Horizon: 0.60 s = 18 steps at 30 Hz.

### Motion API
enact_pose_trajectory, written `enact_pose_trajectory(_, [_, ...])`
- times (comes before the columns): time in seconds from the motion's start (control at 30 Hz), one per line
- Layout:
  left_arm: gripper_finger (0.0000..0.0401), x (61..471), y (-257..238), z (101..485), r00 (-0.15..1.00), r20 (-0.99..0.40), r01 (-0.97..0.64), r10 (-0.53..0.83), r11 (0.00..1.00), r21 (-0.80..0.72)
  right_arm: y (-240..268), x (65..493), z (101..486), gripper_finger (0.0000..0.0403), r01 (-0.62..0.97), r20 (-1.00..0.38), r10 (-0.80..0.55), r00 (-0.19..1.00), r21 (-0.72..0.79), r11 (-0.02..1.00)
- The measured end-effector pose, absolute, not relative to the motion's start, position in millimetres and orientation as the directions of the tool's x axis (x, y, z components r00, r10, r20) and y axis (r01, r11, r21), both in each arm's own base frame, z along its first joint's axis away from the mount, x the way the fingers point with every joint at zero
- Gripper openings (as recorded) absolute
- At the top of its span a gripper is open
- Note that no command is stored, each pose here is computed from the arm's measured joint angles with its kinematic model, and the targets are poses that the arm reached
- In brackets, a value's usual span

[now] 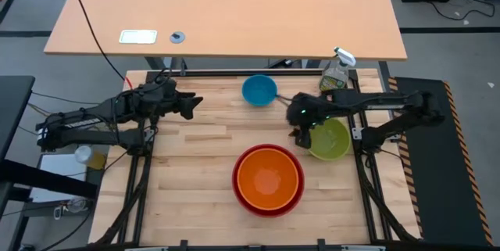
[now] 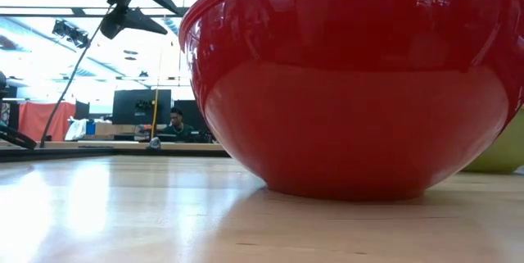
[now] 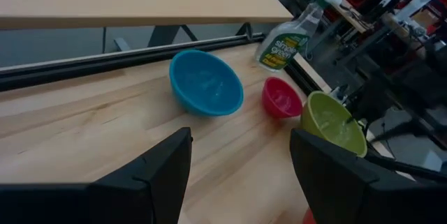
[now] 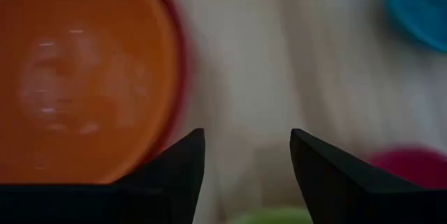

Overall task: Nest bowls inside each other
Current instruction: Stack the green bowl on the orange bowl

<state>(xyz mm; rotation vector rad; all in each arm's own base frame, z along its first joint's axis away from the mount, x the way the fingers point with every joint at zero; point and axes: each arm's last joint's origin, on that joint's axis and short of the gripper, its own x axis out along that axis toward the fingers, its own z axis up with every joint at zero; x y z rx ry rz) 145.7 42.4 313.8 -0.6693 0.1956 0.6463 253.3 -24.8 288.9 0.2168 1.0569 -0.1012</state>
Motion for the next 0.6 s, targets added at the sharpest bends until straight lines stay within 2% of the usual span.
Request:
enact_pose_trajectory(0.3, [0.0245,161.2,45.9,309.2,0.785,-0.380,-0.619,0.490,0.575,-0.536,-40.9,198.9,276.3,0.0216,0.457,-0.917,-0.048,0.396,0.151,0.876])
enact_pose_trajectory(0.6, [0.0245,165.2,46.8,308.7,0.787,-0.375,-0.614,0.490,0.561,-0.555,-50.1,174.4,261.7,0.0222,0.618,-0.959,-0.199,0.204,-0.032,0.785])
